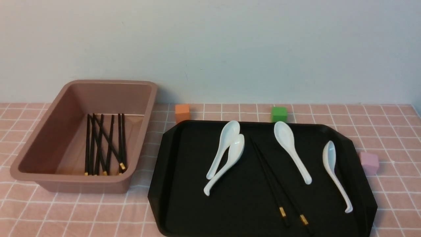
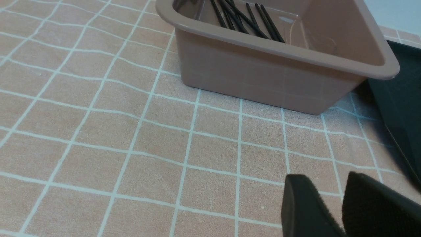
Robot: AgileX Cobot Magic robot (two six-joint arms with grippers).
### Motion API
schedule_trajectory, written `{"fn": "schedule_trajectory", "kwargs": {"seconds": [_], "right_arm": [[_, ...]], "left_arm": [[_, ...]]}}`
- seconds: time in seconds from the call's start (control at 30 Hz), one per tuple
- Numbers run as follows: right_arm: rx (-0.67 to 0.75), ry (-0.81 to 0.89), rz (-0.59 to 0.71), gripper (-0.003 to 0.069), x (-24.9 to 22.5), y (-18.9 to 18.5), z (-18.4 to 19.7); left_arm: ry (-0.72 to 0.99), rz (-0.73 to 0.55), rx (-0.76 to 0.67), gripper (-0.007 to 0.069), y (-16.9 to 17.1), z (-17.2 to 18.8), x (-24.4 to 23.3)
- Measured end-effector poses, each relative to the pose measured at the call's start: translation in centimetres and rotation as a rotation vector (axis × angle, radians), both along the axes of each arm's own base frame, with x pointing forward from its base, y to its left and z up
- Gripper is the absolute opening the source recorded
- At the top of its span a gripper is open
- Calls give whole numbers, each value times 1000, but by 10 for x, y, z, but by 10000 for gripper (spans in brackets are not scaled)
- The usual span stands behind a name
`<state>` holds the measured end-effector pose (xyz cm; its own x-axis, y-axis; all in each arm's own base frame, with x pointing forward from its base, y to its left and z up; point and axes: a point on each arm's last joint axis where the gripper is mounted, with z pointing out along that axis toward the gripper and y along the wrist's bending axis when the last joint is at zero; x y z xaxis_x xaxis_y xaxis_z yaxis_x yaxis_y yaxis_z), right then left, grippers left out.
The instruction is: On pink tablecloth take chopsticks from black tray and put them in box.
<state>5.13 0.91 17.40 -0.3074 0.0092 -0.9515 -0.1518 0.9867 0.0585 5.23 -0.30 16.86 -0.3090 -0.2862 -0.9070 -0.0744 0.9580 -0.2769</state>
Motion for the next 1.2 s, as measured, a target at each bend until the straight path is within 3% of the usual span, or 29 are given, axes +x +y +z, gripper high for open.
{"fn": "schedule_trajectory", "kwargs": {"seconds": [1.2], "right_arm": [[-1,0,0,-6,0,0,0]], "left_arm": [[0,0,0,238,0,0,0]]}}
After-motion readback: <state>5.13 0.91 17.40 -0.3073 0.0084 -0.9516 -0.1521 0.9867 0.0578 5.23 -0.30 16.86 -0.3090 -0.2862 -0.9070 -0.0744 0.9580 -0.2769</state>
